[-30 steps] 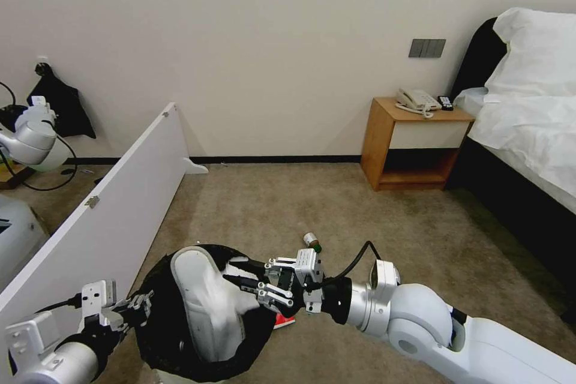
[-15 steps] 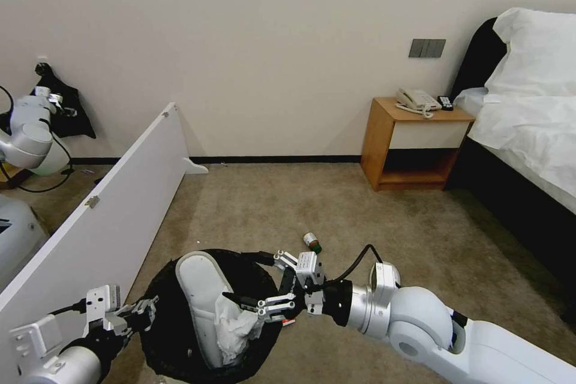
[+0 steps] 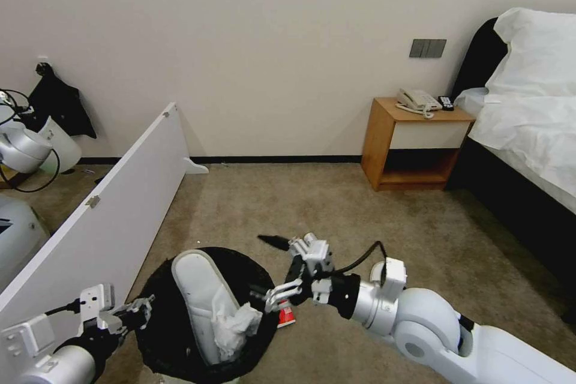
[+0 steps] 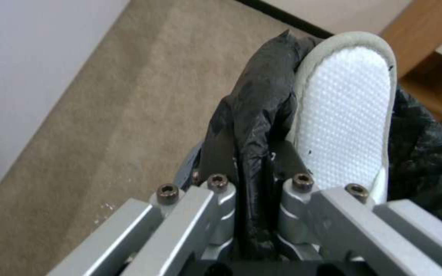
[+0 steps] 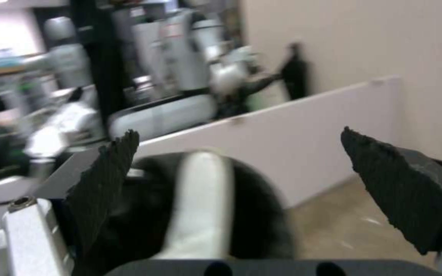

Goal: Pick up the trash bin, then pick up the garbage from the floor and place it into the trash bin.

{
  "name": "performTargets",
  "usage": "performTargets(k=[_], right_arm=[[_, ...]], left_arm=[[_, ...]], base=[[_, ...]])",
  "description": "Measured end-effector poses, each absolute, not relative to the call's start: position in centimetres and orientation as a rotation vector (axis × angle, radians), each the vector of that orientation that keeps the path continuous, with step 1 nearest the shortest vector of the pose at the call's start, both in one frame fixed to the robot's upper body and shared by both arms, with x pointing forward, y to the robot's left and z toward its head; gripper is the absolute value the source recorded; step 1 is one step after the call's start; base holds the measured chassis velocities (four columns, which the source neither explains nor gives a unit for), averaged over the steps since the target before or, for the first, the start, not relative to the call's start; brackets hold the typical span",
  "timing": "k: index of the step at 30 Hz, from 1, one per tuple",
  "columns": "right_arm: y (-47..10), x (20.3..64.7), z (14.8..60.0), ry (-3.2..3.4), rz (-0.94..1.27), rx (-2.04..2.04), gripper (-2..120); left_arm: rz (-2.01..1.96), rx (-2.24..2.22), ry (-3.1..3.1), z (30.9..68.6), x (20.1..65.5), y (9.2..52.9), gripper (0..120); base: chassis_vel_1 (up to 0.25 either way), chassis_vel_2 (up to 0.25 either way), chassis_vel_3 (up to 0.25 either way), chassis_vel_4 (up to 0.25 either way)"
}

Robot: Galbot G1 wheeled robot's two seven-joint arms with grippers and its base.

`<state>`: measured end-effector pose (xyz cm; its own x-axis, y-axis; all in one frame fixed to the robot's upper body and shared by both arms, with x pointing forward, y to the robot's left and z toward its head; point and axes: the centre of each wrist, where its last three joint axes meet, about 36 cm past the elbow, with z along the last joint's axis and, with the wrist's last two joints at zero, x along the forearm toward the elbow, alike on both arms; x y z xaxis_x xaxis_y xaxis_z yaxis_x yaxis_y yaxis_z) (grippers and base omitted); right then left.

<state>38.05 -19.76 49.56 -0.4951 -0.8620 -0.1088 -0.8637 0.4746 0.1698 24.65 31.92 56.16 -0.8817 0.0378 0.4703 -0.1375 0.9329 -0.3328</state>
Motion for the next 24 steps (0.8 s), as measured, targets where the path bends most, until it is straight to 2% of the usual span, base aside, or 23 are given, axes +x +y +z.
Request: performTargets(k=[7, 24], right_arm=[[-23.1, 37.0, 48.8, 2.932, 0.247, -1.16, 100], [-28.1, 34.2, 49.3, 3.182, 0.109, -0.625, 100]], left_arm=[[0.476, 0.129, -2.64, 56.6, 24.5, 32.6, 5], [0.466, 0.195, -2.667, 57.0, 24.1, 33.5, 5]], base=[[0.0, 0.0, 0.0, 0.0], [0.0, 0.0, 0.0, 0.0]])
